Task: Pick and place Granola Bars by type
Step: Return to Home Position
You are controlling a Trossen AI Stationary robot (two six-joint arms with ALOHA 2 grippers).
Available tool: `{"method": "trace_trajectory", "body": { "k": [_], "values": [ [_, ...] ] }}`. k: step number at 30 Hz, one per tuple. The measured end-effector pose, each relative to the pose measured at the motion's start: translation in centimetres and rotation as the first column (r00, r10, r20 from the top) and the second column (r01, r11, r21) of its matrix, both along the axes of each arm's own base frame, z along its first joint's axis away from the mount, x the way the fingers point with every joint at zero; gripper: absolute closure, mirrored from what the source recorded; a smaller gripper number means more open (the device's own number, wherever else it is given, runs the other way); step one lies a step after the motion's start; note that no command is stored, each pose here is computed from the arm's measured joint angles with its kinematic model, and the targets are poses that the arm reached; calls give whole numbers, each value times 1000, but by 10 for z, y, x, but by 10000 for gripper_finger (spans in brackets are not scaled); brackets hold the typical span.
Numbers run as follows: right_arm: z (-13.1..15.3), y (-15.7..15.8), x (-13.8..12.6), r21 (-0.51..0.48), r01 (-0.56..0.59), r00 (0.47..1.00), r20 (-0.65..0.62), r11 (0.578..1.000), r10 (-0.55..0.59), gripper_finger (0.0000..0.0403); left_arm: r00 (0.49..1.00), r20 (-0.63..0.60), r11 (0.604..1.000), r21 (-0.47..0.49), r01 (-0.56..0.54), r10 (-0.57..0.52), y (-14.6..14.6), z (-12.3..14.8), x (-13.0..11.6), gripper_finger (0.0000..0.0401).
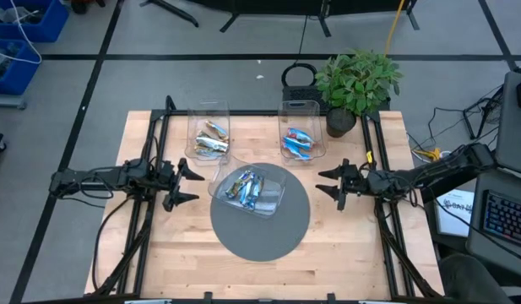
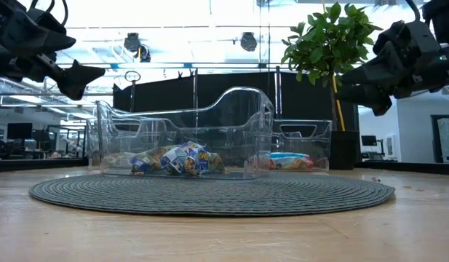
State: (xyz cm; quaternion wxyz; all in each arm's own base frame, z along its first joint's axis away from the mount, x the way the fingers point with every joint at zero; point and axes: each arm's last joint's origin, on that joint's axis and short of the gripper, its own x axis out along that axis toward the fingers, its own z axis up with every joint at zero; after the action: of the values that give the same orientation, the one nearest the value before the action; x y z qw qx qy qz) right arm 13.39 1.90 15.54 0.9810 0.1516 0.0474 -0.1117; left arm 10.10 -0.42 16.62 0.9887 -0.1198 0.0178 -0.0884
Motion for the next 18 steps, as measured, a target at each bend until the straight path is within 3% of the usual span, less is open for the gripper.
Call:
{"method": "trace_trajectory", "body": {
  "k": [18],
  "values": [
    [-5, -17, -3, -16, 25, 998, -56, 1000, -26, 165, 998, -3, 998, 9, -65, 65, 6, 0, 0, 69]
  ]
}}
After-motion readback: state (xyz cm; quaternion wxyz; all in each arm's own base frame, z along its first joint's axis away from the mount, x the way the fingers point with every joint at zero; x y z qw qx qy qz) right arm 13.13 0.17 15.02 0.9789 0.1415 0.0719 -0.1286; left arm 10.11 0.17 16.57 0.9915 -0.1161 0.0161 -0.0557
